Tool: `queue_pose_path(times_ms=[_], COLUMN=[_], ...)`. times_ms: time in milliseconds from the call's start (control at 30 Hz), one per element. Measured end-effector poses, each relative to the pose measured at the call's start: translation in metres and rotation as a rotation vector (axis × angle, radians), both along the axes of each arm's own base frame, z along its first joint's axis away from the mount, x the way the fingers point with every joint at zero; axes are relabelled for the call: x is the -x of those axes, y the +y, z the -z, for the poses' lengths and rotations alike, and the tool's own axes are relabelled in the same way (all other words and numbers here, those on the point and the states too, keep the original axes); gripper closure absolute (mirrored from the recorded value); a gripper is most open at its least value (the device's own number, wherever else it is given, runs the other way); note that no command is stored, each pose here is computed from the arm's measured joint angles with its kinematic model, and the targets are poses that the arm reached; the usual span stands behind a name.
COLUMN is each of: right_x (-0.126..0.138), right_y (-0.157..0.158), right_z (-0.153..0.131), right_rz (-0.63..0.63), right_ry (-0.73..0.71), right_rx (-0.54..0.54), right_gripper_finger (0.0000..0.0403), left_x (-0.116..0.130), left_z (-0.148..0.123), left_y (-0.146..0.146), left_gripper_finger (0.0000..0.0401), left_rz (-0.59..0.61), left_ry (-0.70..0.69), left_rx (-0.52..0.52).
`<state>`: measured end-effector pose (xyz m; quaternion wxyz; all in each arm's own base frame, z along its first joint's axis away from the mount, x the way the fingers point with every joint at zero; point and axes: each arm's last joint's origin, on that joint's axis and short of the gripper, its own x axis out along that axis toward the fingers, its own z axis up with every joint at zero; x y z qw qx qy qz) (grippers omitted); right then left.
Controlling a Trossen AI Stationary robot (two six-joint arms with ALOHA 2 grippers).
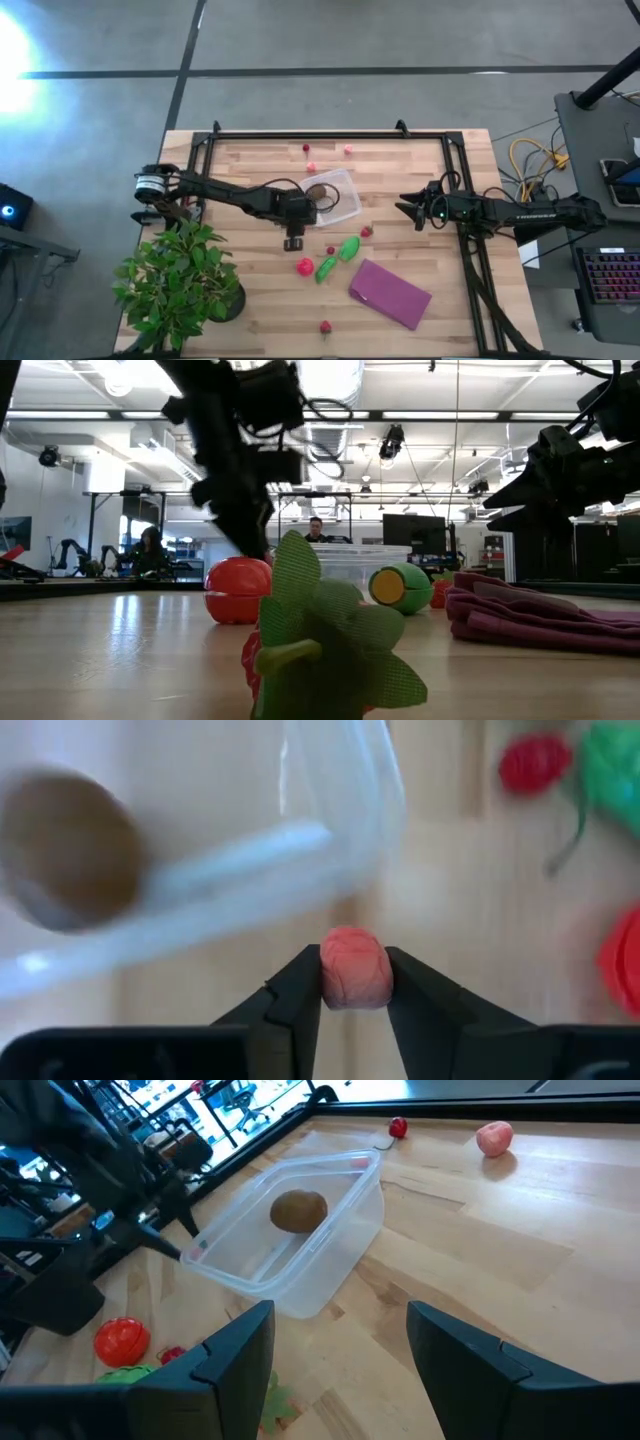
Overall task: Pick and placing Produce into tupperware
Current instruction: Put the bottom pink peach into the transparent bin, then put the top red cherry into the transparent bin
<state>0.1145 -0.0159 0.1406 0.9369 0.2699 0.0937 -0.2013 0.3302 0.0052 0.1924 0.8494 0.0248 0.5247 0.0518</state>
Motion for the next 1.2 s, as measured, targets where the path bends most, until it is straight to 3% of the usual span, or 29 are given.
queue_pose_path(times_ms=[167,367,667,1033,1200], right_x=[0.0,0.0,0.0,0.0,0.0], right_y=[0.0,0.0,0.0,0.0,0.0], right_z=[0.0,0.0,0.0,0.0,0.0], right_rz=[0.0,0.001,0.001,0.001,0.01], right_ry=[0.0,0.001,0.002,0.002,-0.009], right_rx=[0.0,-0.003,-0.004,-0.004,-0.033], right_gripper_finger=[0.0184,0.0184,0.0184,0.0184,0.0184], left_x=[-0.008,-0.017,-0.031,-0.037,-0.027], left_z=[-0.035,-0.056,-0.022,-0.024,-0.04], left_y=[0.01,0.028,0.057,0.058,0.065], left_gripper_finger=[0.0312,0.0312,0.0308,0.0195,0.0165], left_rz=[-0.008,-0.022,-0.097,-0.142,-0.193], left_ry=[-0.102,-0.159,-0.067,-0.075,-0.009], left_rx=[-0.13,-0.172,-0.156,-0.131,-0.201])
